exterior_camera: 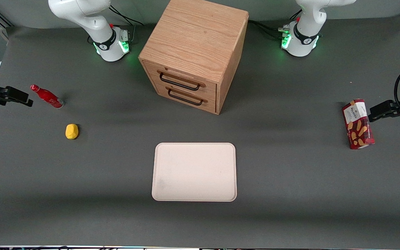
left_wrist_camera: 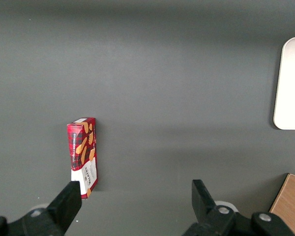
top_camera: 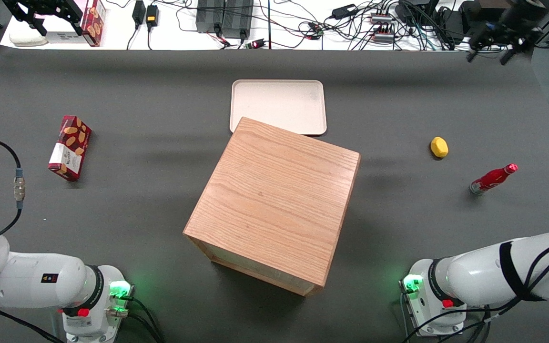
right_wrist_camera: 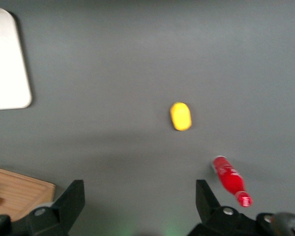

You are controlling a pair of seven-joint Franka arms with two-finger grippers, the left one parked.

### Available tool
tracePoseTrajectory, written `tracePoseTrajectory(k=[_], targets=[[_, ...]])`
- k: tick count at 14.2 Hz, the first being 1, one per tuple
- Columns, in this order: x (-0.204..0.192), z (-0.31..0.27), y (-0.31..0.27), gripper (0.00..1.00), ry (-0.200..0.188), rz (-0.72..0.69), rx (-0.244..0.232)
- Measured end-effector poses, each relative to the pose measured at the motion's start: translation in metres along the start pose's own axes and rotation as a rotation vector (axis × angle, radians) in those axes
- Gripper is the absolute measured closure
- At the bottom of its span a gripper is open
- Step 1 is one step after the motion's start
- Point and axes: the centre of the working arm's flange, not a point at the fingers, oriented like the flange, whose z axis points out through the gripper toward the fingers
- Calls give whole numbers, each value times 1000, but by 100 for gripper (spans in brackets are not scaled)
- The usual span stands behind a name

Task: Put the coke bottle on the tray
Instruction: 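Move the right gripper down over the red Coca-Cola bottle, fingers open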

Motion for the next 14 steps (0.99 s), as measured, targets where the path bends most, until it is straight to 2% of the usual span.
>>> tracePoseTrajectory(k=[3, 5, 10, 14], targets=[[-35, 29, 80, 0, -34, -22, -16], [-65, 55, 102, 0, -25, -34, -35], [-116, 143, 134, 0, 9, -47, -18], [-141, 211, 151, 0, 25, -96, -58]])
